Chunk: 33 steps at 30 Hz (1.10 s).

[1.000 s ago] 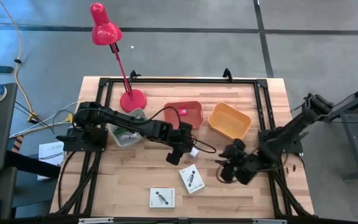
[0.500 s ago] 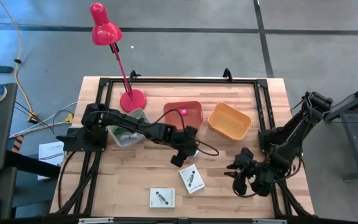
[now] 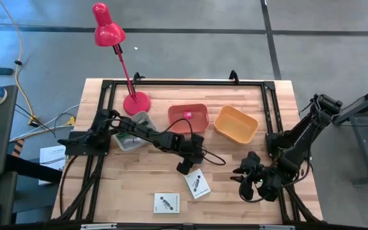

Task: Pick and place items into bin
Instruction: Put the white charger adapter into the orange bin

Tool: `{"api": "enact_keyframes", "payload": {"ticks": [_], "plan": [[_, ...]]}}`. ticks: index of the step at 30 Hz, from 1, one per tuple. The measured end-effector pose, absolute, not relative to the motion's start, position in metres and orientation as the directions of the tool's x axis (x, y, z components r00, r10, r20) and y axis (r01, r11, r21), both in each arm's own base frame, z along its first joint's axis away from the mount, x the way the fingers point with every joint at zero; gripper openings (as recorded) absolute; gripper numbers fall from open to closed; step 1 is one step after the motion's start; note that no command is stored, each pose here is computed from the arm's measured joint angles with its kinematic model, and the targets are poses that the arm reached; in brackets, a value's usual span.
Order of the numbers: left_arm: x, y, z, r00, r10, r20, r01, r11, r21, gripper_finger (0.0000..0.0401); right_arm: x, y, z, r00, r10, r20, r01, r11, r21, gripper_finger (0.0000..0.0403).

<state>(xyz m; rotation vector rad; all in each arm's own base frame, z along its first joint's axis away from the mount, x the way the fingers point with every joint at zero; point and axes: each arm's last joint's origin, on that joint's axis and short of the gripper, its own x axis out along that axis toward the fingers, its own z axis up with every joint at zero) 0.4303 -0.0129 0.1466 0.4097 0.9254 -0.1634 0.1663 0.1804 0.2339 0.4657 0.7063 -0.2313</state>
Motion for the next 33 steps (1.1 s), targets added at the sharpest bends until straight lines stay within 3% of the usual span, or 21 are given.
{"api": "enact_keyframes", "payload": {"ticks": [33], "plan": [[0.432,-0.011,0.128,0.555,0.079,-0.828,0.291,0.914,0.282,0.0200,0.167,0.180,0.234,0.747,-0.062,-0.662,0.358,0.876,0.323,0.0124]]}}
